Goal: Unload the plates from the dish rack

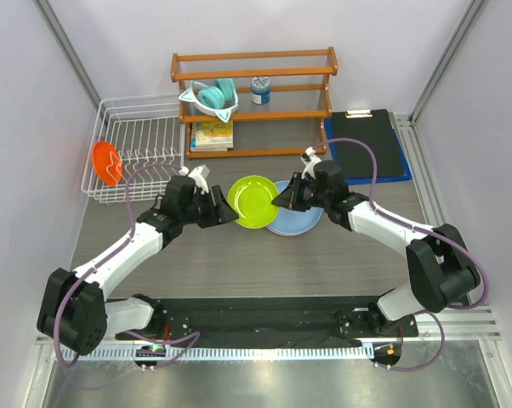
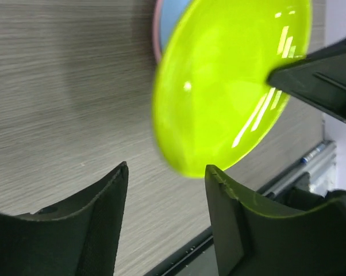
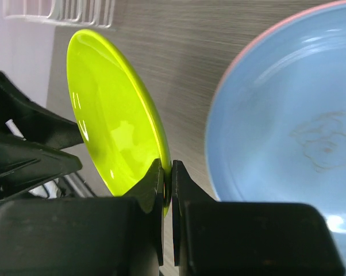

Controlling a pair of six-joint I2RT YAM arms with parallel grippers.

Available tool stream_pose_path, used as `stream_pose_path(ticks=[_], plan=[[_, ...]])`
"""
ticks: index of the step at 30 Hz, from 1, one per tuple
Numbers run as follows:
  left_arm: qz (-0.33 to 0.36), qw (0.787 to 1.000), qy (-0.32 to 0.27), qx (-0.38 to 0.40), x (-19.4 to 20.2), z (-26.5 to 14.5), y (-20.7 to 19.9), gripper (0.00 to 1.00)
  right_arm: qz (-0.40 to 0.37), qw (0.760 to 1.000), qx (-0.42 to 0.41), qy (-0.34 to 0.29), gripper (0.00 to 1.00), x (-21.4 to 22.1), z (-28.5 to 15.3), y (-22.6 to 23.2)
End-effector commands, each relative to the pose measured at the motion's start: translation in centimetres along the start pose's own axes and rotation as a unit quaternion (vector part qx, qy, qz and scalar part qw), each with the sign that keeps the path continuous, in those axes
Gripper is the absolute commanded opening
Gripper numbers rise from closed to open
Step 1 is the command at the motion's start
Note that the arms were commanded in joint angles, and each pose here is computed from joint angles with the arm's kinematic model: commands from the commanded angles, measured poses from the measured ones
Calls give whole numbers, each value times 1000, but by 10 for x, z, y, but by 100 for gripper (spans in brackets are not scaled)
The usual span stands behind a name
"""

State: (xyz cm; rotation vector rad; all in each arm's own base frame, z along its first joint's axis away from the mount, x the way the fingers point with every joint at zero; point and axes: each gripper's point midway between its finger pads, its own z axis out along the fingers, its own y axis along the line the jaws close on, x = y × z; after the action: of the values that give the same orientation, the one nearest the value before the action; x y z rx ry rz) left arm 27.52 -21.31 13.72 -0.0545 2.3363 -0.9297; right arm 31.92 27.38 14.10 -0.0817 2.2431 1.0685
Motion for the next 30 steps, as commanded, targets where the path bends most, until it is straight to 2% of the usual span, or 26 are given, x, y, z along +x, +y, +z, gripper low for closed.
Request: stream_pose_path(ticks=[1, 6, 9, 11, 16, 19, 20, 22, 24, 25, 27, 28, 30], plan=[[36, 996, -58, -59, -33, -9, 9, 58, 13, 996, 56, -68, 1, -30, -24, -21], [61, 975, -141, -161, -62, -42, 36, 60, 63, 988, 125, -72, 1, -34, -43, -75], [74, 947, -214, -229, -85, -78, 52, 61, 68, 984, 151, -65, 1, -31, -45, -91], [81, 933, -251, -244, -94, -99, 53, 61, 72, 983, 160, -57, 1, -28, -42, -98], [62, 886, -337, -313, -111, -149, 68, 73, 85, 978, 187, -38, 1, -19, -35, -116], [55, 867, -377, -321, -121, -171, 66, 81, 93, 974, 203, -33, 1, -15, -32, -124], [50, 861, -391, -322, -125, -177, 64, 89, 94, 974, 206, -31, 2, -14, -32, -126], [53, 854, -398, -330, -130, -181, 64, 93, 93, 974, 204, -24, 6, -12, -30, -127], [59, 841, -399, -361, -138, -184, 68, 99, 91, 975, 202, -21, 19, -12, -28, -127], [60, 836, -397, -373, -141, -185, 70, 100, 87, 975, 204, -21, 30, -12, -29, -127], [67, 823, -389, -408, -150, -183, 76, 100, 77, 976, 204, -23, 37, -16, -31, -125], [68, 819, -386, -418, -153, -182, 78, 100, 70, 976, 203, -21, 46, -17, -32, -124], [66, 816, -378, -432, -162, -177, 86, 99, 53, 978, 198, -22, 48, -23, -35, -119]])
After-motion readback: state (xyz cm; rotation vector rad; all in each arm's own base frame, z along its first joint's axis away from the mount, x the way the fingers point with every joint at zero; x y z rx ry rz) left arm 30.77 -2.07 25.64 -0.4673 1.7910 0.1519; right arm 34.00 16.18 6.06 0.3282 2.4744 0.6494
